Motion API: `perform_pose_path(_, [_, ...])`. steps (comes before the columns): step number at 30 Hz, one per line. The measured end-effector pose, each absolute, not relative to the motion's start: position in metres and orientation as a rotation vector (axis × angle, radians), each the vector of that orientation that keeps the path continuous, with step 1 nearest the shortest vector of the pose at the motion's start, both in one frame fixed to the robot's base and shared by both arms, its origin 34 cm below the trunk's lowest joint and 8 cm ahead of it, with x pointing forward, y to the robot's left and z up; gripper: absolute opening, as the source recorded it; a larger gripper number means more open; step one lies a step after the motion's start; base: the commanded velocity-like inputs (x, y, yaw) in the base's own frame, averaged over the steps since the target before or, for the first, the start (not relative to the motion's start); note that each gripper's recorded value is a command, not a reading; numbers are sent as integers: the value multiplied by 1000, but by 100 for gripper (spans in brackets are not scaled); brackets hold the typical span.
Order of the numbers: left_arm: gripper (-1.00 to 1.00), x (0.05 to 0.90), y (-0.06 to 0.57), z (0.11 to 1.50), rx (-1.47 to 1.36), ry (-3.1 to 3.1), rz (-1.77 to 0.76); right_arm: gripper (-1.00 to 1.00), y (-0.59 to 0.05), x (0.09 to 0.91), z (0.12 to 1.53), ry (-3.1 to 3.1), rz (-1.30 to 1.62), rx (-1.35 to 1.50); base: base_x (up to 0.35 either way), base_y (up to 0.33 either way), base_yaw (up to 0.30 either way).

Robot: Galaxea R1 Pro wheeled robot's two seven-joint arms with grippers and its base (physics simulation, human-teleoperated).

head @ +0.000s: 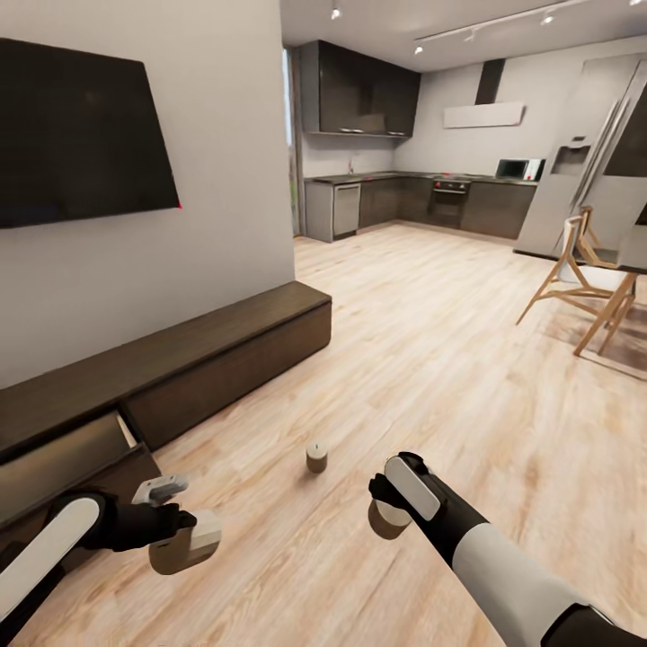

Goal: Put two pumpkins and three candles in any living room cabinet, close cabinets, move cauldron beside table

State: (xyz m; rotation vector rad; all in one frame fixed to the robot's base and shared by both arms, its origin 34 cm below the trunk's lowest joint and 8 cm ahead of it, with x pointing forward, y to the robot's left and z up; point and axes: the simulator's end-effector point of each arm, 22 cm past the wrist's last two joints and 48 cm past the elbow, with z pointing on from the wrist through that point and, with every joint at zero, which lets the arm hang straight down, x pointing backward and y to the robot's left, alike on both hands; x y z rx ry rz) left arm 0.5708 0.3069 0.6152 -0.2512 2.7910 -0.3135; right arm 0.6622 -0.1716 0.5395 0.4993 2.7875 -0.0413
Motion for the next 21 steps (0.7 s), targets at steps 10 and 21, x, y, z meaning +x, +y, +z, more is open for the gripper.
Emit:
perform_pose_path(10, [-100, 574, 308, 635, -252, 2791, -312, -100, -168, 665, 560, 2789, -38, 493, 0, 0, 286])
perform_pose_path(21, [-100, 585, 320, 664, -304, 2760, -312, -100, -163, 668, 581, 2791, -29, 492, -102, 73, 288])
